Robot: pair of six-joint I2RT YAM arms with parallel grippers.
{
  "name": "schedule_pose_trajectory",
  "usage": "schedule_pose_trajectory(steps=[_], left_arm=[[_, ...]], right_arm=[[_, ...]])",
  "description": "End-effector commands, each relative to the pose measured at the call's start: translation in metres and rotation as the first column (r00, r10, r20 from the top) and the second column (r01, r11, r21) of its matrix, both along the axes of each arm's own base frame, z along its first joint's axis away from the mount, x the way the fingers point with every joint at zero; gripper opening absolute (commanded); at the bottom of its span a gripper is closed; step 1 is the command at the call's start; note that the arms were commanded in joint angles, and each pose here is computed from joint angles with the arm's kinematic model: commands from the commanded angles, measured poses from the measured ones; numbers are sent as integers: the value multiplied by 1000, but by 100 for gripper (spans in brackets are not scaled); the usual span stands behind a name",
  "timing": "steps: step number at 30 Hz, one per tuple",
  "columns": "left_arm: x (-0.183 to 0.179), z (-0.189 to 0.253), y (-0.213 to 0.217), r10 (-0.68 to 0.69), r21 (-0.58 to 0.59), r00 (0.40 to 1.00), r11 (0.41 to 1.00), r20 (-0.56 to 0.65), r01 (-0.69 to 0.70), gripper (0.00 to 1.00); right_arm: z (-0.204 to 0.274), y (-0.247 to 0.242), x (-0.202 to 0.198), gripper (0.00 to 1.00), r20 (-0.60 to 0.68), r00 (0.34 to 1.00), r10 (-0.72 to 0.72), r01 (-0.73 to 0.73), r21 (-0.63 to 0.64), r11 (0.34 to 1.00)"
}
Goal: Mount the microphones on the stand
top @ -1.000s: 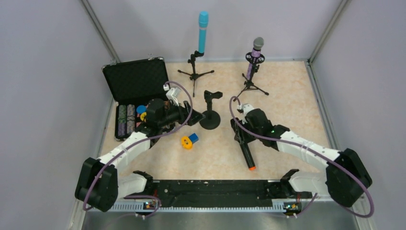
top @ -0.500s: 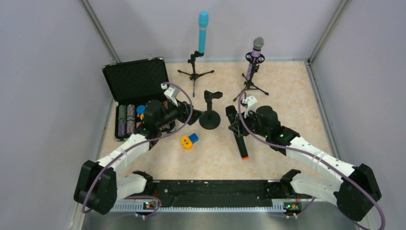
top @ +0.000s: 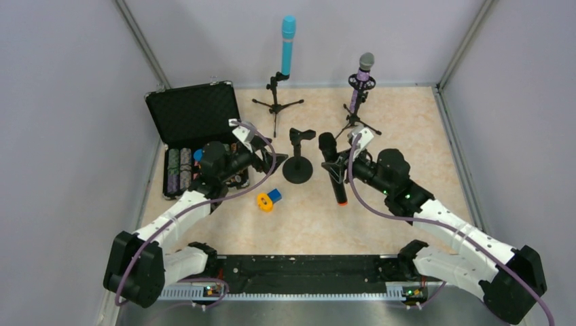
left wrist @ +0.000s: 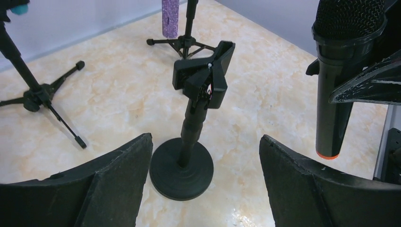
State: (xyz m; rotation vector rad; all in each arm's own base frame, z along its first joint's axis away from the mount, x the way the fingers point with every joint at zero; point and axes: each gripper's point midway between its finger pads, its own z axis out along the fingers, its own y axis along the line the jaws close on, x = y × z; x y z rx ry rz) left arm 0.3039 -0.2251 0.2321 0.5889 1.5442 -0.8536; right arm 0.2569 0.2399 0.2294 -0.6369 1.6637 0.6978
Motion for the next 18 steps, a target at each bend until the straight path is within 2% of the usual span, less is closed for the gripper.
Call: schedule_pose_trajectory(steps=[1,6,12,18], left_arm=[[3,45,-4,-31,1,987,1000,157,31,87],[0,46,-7,-65,24,981,998,185,62,88],[-11,43,-13,-144,54,965,989,219,135,88],[-13,37,-12,-138,46,968,990,208,131,87]], right_arm=[[72,2,11,0,179,983,-30,6,131,991],[90,9,13,0,185,982,-28,-9,195,981],[93,31,12,0,117,989,94,-117,199,973],[112,23,6,0,112,976,189,-215,307,927]])
